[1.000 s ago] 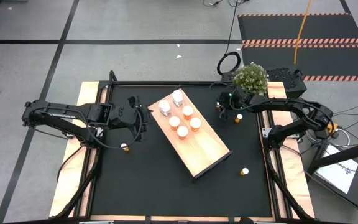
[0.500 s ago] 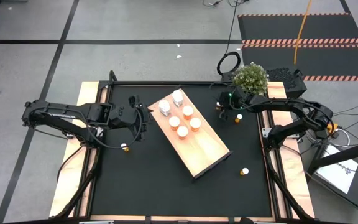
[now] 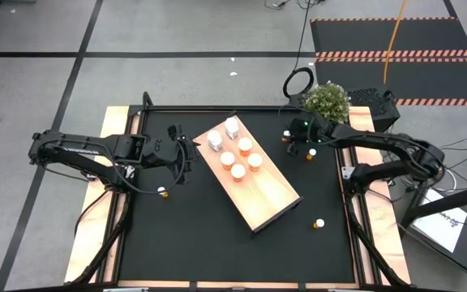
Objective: Pick and place medicine bottles onto shelf by color
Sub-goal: Put the orange tablet bottle on the shelf
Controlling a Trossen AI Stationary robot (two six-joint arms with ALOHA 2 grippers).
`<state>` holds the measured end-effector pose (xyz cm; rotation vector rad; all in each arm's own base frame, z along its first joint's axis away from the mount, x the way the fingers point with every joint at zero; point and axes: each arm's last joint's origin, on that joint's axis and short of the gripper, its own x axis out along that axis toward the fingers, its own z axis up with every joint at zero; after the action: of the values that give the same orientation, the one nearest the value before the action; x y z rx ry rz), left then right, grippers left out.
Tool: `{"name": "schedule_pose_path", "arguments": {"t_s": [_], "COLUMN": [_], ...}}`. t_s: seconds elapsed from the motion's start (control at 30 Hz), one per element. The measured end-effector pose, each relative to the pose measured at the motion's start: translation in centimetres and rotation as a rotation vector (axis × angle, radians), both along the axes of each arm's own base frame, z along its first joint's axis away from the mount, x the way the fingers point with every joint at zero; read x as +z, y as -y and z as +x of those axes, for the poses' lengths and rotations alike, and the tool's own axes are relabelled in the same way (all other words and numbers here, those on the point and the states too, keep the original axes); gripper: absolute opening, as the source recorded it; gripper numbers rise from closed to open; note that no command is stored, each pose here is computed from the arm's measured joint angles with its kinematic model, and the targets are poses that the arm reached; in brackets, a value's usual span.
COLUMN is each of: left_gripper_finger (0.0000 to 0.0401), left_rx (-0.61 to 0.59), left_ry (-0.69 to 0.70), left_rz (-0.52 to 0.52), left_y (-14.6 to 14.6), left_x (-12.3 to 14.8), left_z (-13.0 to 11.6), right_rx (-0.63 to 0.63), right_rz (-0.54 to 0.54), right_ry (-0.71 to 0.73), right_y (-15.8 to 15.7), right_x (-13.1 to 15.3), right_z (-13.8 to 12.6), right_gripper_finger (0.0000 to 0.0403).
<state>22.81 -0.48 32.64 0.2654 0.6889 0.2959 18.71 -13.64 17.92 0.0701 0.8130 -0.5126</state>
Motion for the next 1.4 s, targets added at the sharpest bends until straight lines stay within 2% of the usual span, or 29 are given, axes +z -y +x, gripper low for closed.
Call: {"name": "schedule_pose_path", "arguments": {"t_s": [0.3, 0.67, 0.9, 1.13, 1.4], "left_gripper_finger": [0.0216, 0.0216, 0.0216, 0.0216, 0.0216], "left_rx": [0.008, 0.029, 0.065, 0.052, 0.027], "left_ry": [0.005, 0.005, -0.026, -0.028, -0.022], "left_rz": [-0.010, -0.052, -0.113, -0.147, -0.164], "left_y": [0.0, 0.1, 0.1, 1.1, 2.0], "left_x": [0.0, -0.1, -0.5, -0.7, -0.6], "left_z": [0.0, -0.1, -0.4, -0.6, -0.7], "right_rx": [0.053, 0.179, 0.274, 0.403, 0.484], "right_rz": [0.003, 0.054, 0.061, 0.060, 0.048], "right_ry": [0.099, 0.098, 0.142, 0.188, 0.206], "right_y": [-3.1, -6.5, -8.8, -11.6, -14.1], "right_x": [4.6, 9.5, 12.2, 13.2, 13.2], "right_z": [-0.5, 0.4, 1.2, 1.9, 2.4], "right_gripper_finger": [0.0125, 0.0125, 0.0125, 0.0125, 0.0125]}}
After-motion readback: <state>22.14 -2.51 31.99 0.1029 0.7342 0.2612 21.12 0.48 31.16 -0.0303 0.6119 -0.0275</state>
